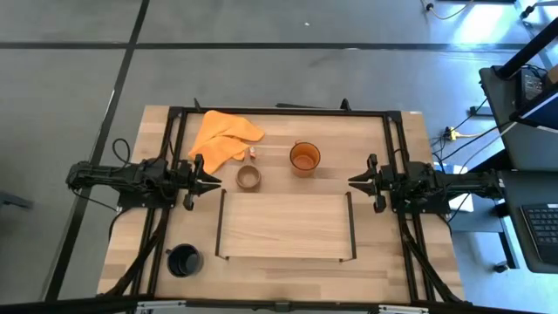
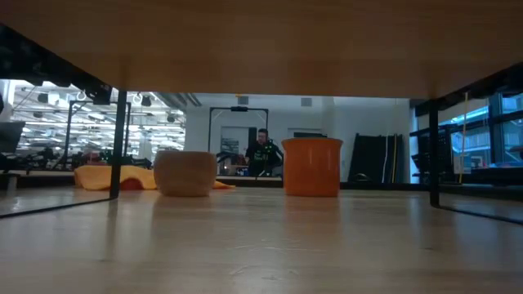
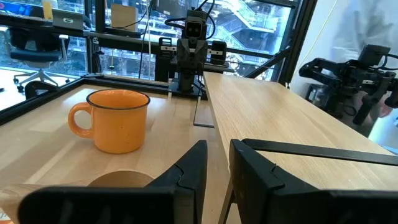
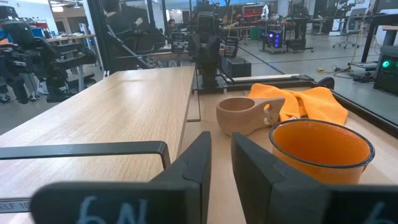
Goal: Stack small to large cups/mugs on shelf
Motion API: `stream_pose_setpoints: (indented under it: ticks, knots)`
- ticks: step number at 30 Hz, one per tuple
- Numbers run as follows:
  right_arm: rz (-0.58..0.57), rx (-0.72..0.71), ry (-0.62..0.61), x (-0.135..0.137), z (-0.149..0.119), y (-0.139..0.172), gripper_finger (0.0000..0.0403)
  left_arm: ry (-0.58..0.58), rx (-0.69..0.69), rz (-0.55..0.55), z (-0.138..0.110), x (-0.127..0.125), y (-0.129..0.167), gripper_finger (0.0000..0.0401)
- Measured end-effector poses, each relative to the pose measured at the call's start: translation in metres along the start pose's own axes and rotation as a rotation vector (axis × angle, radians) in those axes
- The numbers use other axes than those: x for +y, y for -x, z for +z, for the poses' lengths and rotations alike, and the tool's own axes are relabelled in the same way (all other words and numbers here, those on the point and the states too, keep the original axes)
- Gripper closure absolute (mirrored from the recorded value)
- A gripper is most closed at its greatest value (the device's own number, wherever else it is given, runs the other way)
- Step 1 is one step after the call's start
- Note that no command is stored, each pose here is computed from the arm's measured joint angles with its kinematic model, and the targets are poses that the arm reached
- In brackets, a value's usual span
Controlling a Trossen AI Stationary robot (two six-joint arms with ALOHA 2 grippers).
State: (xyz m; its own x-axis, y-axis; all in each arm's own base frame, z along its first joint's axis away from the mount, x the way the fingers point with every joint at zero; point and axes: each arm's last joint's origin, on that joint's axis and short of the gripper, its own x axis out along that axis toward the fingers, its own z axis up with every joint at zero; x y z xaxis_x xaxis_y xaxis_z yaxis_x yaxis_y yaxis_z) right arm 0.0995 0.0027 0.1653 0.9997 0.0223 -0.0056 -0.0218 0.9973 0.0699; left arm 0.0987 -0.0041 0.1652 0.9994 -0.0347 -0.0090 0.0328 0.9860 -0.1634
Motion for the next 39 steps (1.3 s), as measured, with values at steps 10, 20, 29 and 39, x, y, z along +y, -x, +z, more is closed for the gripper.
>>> stream_pose_setpoints:
  ticks: [10,20,29,39]
  knots:
    - [-0.082,0.001,0.546,-0.002,0.002,0.000,0.0338,0.000,0.000,0.000,0.000,0.000,0.000,0.0338]
    - [0.037,-0.096,0.315,0.002,0.009,0.000,0.0338,0.000,0.000,0.000,0.000,0.000,0.000,0.0338]
    - [0.124,-0.343,-0.090,0.005,0.033,0.006,0.0338,0.000,0.000,0.000,0.000,0.000,0.000,0.0338]
    - [0.086,-0.688,-0.439,0.001,0.061,0.021,0.0338,0.000,0.000,0.000,0.000,0.000,0.000,0.0338]
